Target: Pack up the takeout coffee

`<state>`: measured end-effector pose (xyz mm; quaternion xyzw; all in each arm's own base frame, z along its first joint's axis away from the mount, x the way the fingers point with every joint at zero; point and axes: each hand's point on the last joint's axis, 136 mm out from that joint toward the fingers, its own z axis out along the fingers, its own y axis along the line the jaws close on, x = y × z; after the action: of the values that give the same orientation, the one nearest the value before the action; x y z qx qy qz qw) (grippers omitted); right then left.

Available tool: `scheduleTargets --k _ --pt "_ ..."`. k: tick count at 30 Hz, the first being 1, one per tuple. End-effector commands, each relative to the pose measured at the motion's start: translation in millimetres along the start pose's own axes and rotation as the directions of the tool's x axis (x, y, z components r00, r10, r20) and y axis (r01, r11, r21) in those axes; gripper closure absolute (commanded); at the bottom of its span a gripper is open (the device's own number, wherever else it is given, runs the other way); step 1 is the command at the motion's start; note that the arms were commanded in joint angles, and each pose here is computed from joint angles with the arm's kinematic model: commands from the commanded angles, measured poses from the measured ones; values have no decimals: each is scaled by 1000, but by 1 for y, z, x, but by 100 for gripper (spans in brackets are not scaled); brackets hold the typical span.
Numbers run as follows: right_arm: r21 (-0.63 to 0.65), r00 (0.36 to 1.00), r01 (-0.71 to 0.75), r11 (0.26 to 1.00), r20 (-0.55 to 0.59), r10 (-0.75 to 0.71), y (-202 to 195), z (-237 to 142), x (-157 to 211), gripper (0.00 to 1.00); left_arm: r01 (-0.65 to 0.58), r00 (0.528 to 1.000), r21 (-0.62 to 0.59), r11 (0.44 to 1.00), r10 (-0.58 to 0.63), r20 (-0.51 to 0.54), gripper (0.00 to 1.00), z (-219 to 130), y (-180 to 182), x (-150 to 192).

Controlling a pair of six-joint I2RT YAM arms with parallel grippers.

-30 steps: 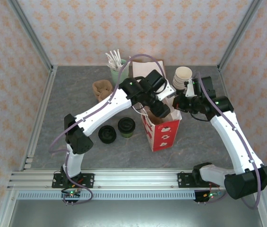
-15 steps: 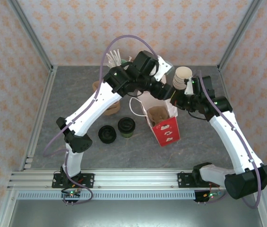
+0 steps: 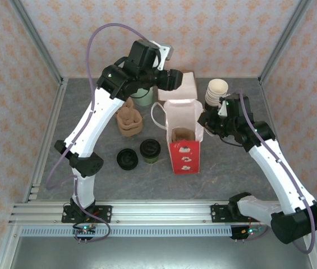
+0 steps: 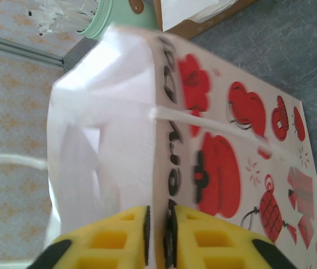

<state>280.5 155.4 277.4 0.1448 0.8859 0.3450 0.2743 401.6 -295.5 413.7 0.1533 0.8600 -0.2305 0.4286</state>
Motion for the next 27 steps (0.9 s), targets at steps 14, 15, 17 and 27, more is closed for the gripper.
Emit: scheduleTargets --k 14,15,17,27 --pt "167 991 87 982 84 -102 -23 -28 -46 36 40 999 -165 985 -44 -16 31 -67 39 21" --pt "172 990 103 980 78 -118 -22 -28 -53 36 40 999 -174 984 -44 -15 31 -71 41 23" --pt "164 989 137 977 39 -145 -20 -21 -64 35 41 999 -184 982 -44 -11 31 -77 44 28" --pt "4 959 264 965 -111 -261 6 18 -81 35 22 995 -259 966 -45 -85 31 -86 65 72"
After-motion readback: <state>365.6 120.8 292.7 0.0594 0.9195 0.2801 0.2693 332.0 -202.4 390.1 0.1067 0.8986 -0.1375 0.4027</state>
